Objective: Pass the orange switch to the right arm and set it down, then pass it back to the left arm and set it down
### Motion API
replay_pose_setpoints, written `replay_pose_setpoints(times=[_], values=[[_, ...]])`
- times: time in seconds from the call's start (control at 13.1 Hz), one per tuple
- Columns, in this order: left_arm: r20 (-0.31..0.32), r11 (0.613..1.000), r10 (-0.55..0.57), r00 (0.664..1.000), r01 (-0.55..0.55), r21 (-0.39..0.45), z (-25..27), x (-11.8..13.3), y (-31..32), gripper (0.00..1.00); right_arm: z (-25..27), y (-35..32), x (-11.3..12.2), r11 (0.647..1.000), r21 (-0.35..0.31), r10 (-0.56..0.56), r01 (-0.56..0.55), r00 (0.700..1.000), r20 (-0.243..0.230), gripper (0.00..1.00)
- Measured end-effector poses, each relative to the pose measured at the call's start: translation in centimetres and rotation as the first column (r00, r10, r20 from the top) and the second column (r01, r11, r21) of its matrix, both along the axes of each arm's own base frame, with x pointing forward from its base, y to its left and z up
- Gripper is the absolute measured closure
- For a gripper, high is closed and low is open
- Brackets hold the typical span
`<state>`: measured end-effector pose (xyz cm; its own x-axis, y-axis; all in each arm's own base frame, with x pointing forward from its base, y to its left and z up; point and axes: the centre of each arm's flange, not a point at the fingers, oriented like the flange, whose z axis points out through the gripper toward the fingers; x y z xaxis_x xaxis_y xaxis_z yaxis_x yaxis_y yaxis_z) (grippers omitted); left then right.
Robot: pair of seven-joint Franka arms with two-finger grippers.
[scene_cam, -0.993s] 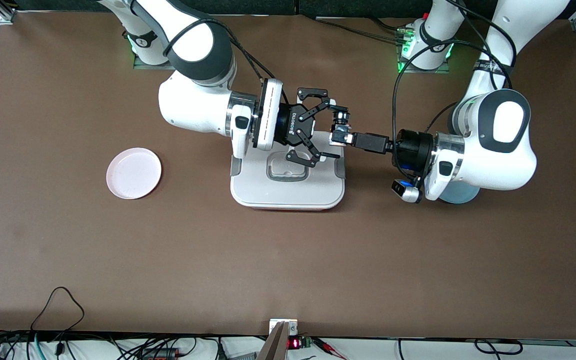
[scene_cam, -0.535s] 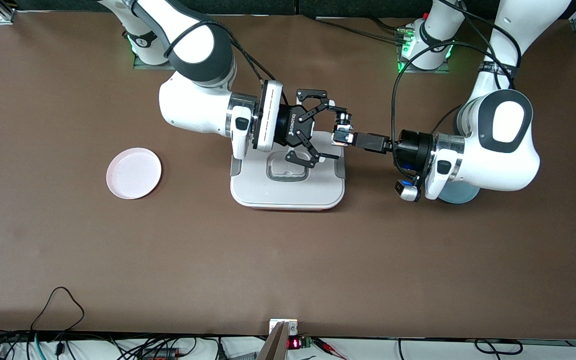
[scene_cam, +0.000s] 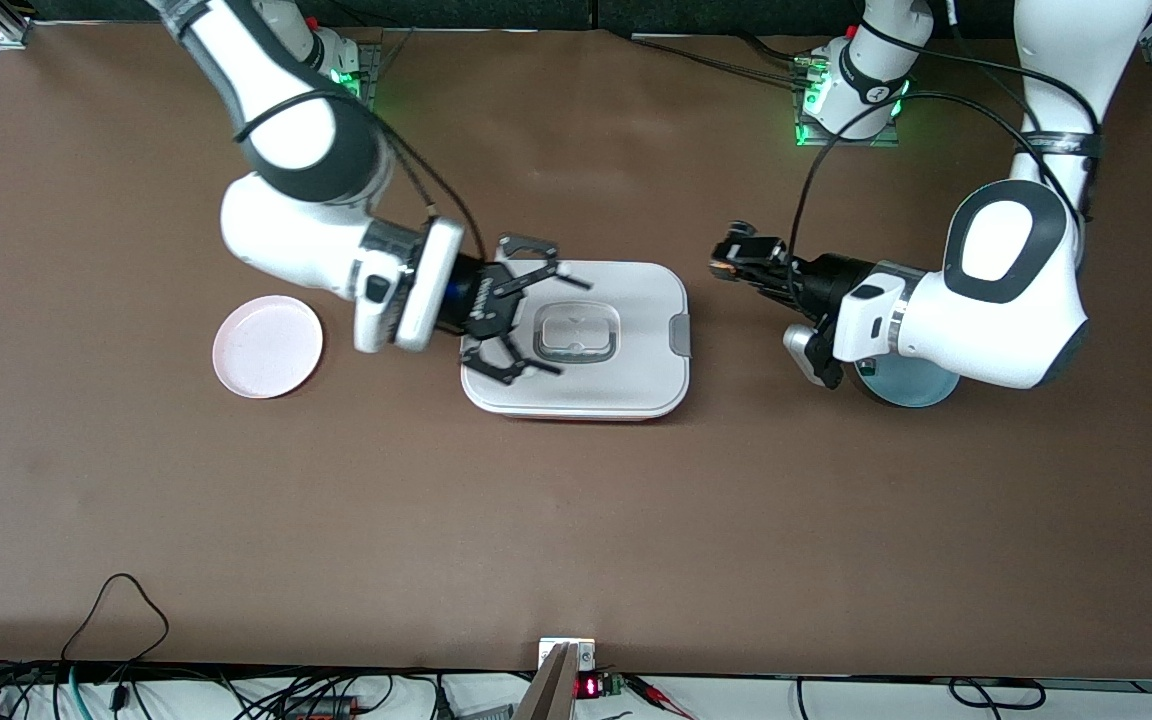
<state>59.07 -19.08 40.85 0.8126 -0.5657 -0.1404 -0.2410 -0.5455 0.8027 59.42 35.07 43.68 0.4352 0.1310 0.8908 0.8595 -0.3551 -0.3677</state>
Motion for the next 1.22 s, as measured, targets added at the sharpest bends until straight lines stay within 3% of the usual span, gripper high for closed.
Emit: replay_pose_setpoints(times=[0.15,0.31,0.53,0.69,0.84,0.99,1.22], values=[[0.109,0.982,-0.183,0.977,0.176,0.074,-0.6,-0.3,2.7,0.67,-1.4,-2.9,0.3,0.999,-0.023,-0.046,0.044,0.998,-0.049,0.0],[0.178,0.926,-0.367,0.913,0.341,0.159,-0.6,-0.6,4.9,0.67,-2.6,-5.4,0.4,0.995,-0.032,-0.102,0.098,0.985,-0.142,0.0],[0.222,0.799,-0.595,0.773,0.538,0.267,-0.3,-0.8,7.2,0.67,-3.3,-9.2,1.1,0.981,-0.134,-0.168,0.139,0.955,-0.244,0.0],[0.251,0.703,-0.709,0.659,0.64,0.31,-0.3,-0.4,8.5,0.67,-3.1,-11.5,1.7,0.965,-0.214,-0.218,0.154,0.924,-0.315,0.0],[0.297,0.637,-0.771,0.564,0.7,0.323,-1.2,0.1,10.3,0.67,-3.1,-13.2,2.0,0.949,-0.285,-0.251,0.137,0.875,-0.415,0.0],[0.353,0.61,-0.786,0.507,0.729,0.31,-3.7,0.3,13.5,0.67,-3.5,-15.0,2.2,0.908,-0.403,-0.319,0.115,0.813,-0.487,0.0],[0.394,0.582,-0.801,0.451,0.742,0.333,-8.2,-0.3,18.1,0.67,-3.7,-15.8,1.3,0.814,-0.576,-0.479,0.08,0.655,-0.585,0.0]])
